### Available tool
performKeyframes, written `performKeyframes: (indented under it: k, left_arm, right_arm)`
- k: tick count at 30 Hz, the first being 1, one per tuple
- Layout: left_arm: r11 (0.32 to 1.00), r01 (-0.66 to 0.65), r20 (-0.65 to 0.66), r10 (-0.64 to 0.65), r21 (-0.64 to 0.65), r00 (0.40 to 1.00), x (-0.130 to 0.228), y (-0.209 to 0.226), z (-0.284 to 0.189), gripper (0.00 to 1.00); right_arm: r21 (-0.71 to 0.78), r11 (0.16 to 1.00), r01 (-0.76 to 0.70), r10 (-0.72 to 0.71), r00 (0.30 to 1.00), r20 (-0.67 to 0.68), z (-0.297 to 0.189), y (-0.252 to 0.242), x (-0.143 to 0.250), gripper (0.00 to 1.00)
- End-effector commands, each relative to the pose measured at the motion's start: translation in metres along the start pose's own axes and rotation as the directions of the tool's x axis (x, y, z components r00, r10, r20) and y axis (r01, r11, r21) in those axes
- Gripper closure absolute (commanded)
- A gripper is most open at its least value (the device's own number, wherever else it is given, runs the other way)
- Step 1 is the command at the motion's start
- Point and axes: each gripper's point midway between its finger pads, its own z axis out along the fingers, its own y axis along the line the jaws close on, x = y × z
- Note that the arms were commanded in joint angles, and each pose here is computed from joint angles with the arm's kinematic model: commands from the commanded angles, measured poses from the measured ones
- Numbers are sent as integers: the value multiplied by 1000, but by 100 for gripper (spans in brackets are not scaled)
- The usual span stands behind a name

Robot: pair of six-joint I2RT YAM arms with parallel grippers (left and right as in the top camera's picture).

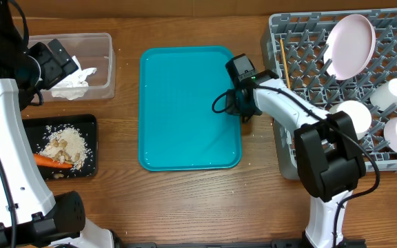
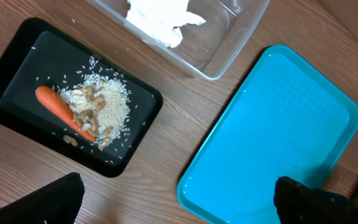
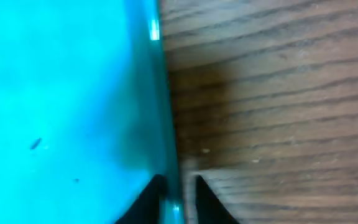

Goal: Sort waste into correct bins and load items into the dishwasher rack

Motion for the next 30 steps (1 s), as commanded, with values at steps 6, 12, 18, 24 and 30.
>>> performKeyframes:
  k: [6, 12, 18, 24, 30]
  left_arm:
    - [1000, 14, 4, -14, -10, 1000, -1, 3, 0, 0]
    - [1000, 14, 4, -14, -10, 1000, -1, 3, 0, 0]
    - [1000, 14, 4, -14, -10, 1000, -1, 3, 0, 0]
    - [1000, 14, 4, -14, -10, 1000, -1, 3, 0, 0]
    - [1000, 14, 4, -14, -10, 1000, -1, 3, 0, 0]
  right_arm:
    - [11, 999, 41, -41, 998, 37, -17, -3, -17, 59]
    - [-134, 988, 69, -65, 997, 34, -100, 25, -28, 54]
    - [-222, 972, 70, -46, 993, 112, -196, 24, -16, 43]
    - [-149, 986, 72, -52, 990, 131, -251, -6, 23, 43]
    - [-144, 990, 6, 10, 994, 112, -277, -19, 58, 0]
